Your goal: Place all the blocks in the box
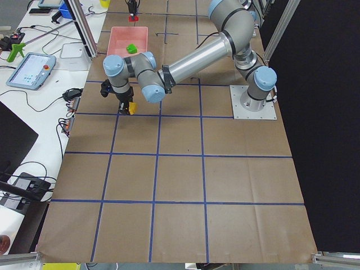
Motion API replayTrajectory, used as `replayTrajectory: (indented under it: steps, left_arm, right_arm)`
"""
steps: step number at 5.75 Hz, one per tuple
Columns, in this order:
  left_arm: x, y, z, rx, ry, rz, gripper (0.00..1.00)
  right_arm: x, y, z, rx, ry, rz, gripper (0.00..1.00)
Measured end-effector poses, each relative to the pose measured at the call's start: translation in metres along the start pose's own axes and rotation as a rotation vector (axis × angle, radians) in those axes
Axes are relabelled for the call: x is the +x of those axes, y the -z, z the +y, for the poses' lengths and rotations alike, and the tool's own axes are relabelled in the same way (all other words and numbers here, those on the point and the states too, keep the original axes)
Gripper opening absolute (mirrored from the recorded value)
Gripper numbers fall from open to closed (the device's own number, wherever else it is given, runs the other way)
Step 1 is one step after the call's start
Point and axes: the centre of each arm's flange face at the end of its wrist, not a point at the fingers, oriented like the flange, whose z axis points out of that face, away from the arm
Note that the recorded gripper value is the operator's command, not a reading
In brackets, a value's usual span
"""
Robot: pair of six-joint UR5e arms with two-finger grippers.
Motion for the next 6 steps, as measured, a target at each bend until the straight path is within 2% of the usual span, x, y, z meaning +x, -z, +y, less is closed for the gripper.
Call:
replayTrajectory:
  steps: [1,3,4,6]
  left_arm:
    - [0.015,0.039,-0.010,-0.013,0.047,0.048,0.23]
    - [0.104,0.086,-0.037,-0.002,0.127,0.052,0.23]
    - [0.160,0.091,-0.048,0.000,0.170,0.043,0.23]
    - [0.260,0.074,-0.062,-0.016,0.223,-0.019,0.23]
  right_arm:
    - [-0.019,-0.030,-0.006,0.014,-0.029,-0.025,0.98]
    - [-0.032,-0.046,-0.007,0.035,-0.040,-0.037,0.99]
    - [-0.029,-0.043,-0.007,0.039,-0.021,-0.029,0.99]
    - [0.007,-0.017,-0.017,0.057,0.076,0.001,0.99]
